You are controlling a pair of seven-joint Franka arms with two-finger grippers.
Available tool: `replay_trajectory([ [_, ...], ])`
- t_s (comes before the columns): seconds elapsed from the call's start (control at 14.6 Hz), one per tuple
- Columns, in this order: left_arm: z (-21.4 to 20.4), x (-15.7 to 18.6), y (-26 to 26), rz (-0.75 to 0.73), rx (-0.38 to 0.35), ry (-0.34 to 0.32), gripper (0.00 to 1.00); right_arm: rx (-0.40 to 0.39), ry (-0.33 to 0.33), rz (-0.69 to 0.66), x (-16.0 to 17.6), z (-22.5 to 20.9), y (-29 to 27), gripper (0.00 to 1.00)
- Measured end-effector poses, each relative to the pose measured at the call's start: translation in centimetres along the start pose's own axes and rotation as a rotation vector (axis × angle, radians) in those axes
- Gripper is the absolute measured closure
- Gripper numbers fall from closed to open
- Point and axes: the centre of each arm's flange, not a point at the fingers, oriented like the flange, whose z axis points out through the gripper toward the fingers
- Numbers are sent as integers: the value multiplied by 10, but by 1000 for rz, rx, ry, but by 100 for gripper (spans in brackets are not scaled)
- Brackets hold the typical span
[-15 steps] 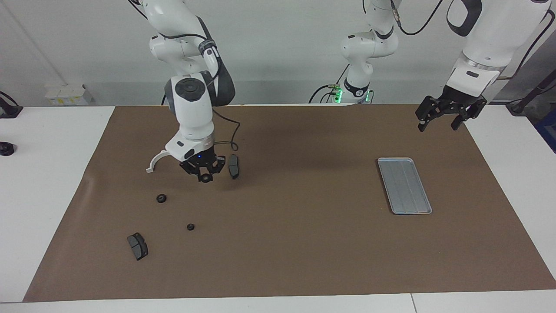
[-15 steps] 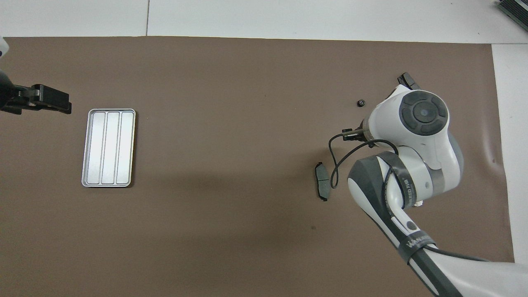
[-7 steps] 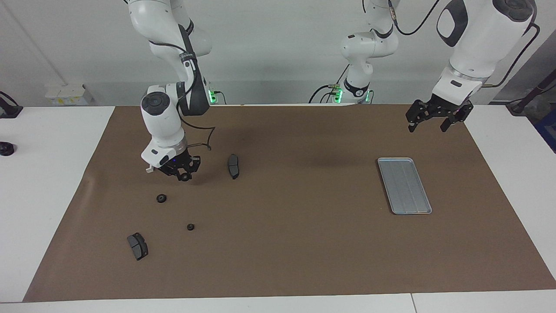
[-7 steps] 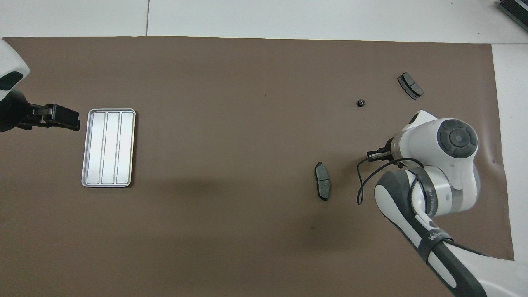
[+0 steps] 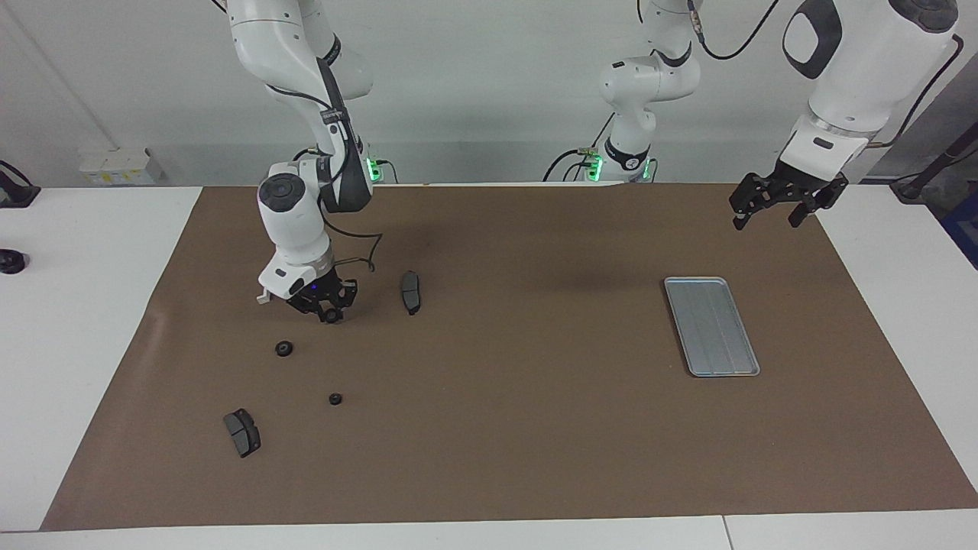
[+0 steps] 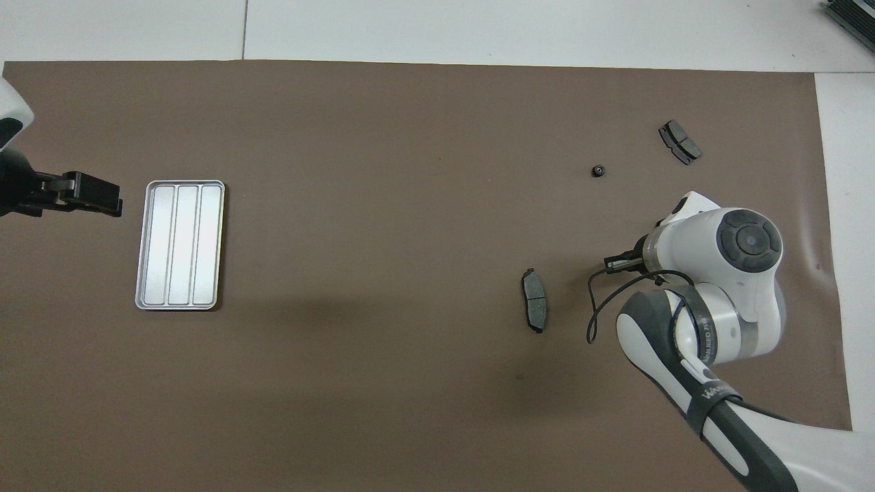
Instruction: Place bearing gear from tray to pile
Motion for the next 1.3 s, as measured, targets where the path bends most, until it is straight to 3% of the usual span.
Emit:
replay_trajectory([
  [0.07, 0, 0, 0, 0, 0, 0, 0, 0, 16, 54, 7, -14, 1, 6],
  [0.14, 0, 0, 0, 0, 0, 0, 0, -1, 25, 111, 15, -30, 4, 0],
  [0.34, 0, 0, 0, 0, 0, 0, 0, -7, 34, 229, 36, -87, 21, 0],
  [0.62, 0, 0, 0, 0, 0, 0, 0, -16, 46, 281, 45, -168, 50, 0],
  [0.89, 0, 0, 0, 0, 0, 0, 0, -17, 64, 293, 27, -239, 54, 0],
  [1.3, 0, 0, 0, 0, 0, 0, 0, -32, 12, 311, 6, -328, 91, 0],
])
